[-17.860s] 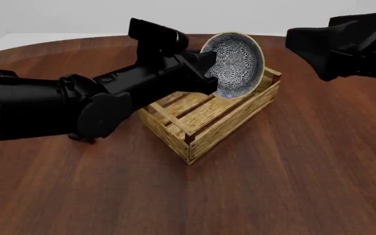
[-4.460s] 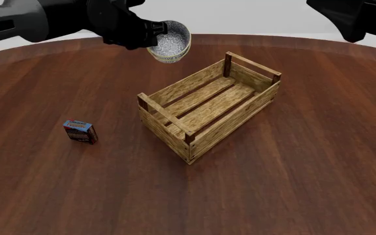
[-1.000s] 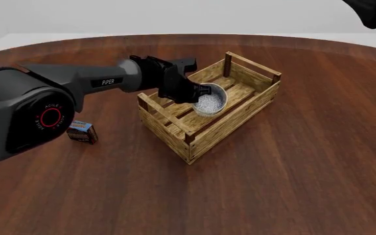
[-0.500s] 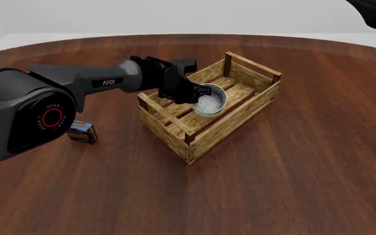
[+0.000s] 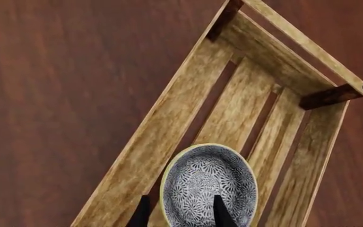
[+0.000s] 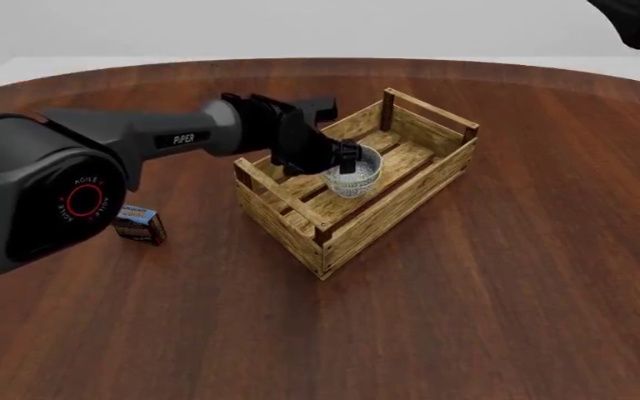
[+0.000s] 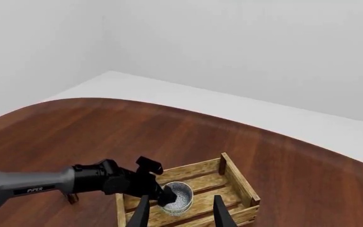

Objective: Stack the right bowl on the left bowl and place them in the tray.

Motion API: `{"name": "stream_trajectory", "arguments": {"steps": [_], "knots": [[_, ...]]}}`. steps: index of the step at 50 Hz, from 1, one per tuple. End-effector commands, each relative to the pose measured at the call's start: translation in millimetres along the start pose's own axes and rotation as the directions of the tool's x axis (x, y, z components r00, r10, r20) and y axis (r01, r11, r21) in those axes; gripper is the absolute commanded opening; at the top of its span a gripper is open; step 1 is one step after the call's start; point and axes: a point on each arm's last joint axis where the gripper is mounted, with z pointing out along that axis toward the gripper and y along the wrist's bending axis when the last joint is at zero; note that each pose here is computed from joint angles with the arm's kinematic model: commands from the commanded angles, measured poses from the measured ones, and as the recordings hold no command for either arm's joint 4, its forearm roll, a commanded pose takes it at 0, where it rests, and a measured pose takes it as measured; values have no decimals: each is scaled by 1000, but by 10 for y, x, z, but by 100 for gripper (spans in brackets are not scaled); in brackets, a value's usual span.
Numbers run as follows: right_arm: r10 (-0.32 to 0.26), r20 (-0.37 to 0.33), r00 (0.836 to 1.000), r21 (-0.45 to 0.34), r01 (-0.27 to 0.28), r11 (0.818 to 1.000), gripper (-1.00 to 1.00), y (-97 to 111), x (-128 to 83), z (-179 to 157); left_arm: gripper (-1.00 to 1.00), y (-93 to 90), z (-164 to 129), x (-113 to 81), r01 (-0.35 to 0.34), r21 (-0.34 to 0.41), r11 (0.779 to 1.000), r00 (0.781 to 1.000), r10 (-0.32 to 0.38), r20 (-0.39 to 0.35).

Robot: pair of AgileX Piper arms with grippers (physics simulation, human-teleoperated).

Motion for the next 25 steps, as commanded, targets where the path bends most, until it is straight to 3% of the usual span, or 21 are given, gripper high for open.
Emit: {"name": "stream_trajectory", "arguments": {"steps": [1, 12, 14, 25], "knots": [[-2, 0, 1000, -1, 2, 1000, 100, 2, -2, 1, 100, -14, -93, -48, -3, 6, 1000, 1000, 3, 15], [-3, 3, 1000, -3, 3, 1000, 100, 4, -7, -15, 100, -66, -404, -190, -18, 21, 1000, 998, 17, 57], [-3, 3, 1000, -3, 3, 1000, 100, 5, -9, -17, 100, 5, -441, -262, -38, 9, 999, 997, 37, 66], [-5, 5, 1000, -1, 5, 1000, 100, 1, -10, -23, 100, -50, -823, -302, -37, 33, 999, 992, 32, 119]]}}
